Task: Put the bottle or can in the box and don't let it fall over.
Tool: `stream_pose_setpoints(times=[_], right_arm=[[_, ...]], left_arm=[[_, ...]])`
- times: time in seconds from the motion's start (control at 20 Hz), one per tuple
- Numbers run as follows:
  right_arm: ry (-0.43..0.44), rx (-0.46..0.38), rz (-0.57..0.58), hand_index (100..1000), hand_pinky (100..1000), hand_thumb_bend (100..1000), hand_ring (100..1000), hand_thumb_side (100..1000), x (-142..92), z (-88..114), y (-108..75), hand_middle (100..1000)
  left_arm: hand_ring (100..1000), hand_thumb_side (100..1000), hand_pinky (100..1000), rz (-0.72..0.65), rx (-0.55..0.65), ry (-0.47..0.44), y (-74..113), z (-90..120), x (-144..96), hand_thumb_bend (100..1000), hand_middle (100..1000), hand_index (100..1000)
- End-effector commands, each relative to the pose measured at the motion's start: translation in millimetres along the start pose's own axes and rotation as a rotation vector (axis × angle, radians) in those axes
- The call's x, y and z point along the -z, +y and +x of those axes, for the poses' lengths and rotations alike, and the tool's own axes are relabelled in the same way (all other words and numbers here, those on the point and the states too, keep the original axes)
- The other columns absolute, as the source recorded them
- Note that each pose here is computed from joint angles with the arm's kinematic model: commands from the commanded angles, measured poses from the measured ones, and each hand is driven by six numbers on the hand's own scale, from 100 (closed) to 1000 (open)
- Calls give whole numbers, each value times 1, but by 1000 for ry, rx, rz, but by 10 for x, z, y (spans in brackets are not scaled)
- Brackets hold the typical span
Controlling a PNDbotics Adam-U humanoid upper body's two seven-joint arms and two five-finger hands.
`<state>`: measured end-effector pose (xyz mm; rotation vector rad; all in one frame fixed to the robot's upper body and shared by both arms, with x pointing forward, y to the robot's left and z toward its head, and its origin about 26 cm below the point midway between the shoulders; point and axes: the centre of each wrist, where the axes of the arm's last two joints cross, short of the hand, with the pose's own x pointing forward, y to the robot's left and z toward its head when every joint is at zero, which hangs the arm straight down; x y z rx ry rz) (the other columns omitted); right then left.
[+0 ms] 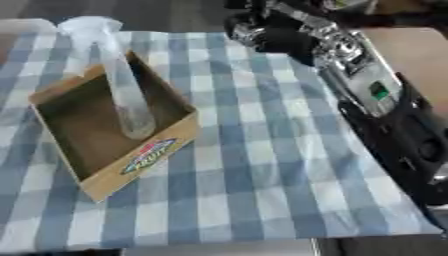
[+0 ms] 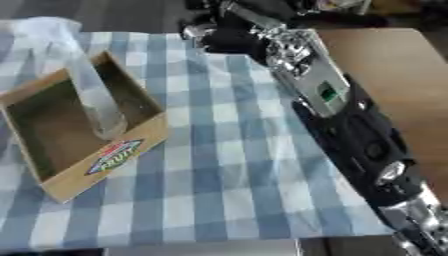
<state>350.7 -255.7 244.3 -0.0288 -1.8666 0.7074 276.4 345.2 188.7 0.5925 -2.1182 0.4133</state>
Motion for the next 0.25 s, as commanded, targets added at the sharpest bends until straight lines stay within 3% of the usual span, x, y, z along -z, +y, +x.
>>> stream_pose_setpoints(times=[0.05, 0.25], right_arm=[[-57, -28, -129, 991, 986, 100, 1000, 478, -182, 168, -245, 1000], [-36, -18, -232, 982, 982, 100, 1000, 496, -320, 70, -351, 1000]], left_arm=[[658, 582, 418, -43, 6, -25, -16, 80, 29, 100, 734, 666], [656, 582, 413, -84, -15, -14, -90, 88, 18, 100, 734, 665]])
